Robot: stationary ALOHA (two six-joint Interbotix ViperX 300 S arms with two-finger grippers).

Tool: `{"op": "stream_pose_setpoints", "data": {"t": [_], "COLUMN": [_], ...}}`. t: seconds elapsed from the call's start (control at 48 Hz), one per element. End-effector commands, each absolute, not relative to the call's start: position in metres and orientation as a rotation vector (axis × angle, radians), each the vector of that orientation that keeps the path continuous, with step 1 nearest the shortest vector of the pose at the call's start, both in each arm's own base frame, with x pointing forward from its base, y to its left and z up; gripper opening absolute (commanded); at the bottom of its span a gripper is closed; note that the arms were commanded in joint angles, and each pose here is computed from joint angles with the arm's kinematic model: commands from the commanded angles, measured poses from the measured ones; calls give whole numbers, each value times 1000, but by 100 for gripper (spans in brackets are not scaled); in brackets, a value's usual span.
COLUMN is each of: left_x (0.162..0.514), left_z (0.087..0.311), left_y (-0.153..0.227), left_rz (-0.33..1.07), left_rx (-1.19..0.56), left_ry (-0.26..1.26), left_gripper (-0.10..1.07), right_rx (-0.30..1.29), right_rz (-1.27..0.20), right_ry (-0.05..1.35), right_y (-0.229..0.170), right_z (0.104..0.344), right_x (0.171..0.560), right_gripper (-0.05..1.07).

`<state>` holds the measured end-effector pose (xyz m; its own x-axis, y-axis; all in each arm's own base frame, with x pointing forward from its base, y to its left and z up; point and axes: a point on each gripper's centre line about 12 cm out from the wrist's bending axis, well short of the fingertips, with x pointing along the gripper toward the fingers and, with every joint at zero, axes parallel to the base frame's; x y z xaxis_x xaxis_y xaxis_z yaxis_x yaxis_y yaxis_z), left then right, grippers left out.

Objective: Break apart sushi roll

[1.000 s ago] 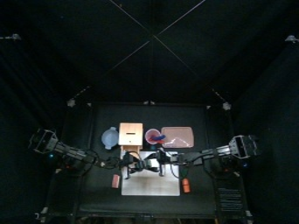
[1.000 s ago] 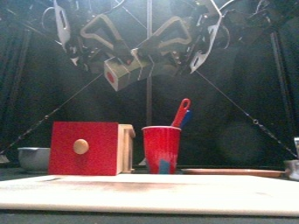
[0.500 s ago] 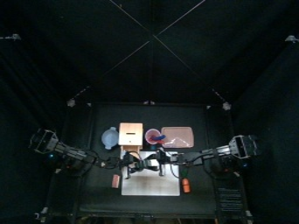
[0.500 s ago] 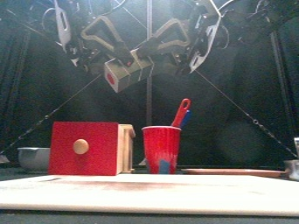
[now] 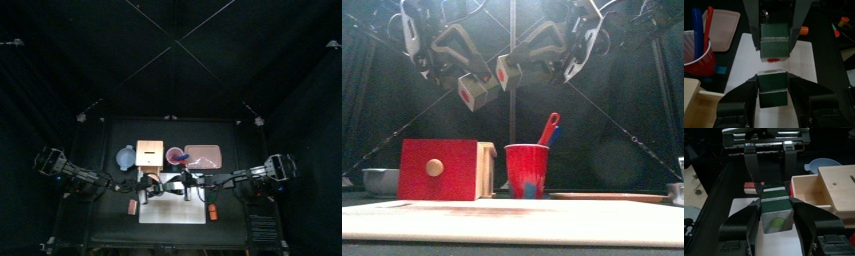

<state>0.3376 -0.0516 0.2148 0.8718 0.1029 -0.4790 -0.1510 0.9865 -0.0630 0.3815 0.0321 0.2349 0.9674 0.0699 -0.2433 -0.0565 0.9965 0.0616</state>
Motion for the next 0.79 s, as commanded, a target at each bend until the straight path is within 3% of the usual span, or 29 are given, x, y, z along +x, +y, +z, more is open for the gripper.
{"op": "stream_pose_setpoints", "data": {"t": [0.0,0.771], "left_x": [339,320], "left_z": [223,225], "left_y": [-50,-45], "left_rz": [136,143], "left_rx": [-104,-127], "left_ry": [471,464], "left_gripper": [69,69], "right_rx": [64,77], "right_rz": [63,57], "right_ry": [188,196], "right_y": [31,28], "right_z": [256,253], "right_x": [375,347], "right_gripper": [50,48]}}
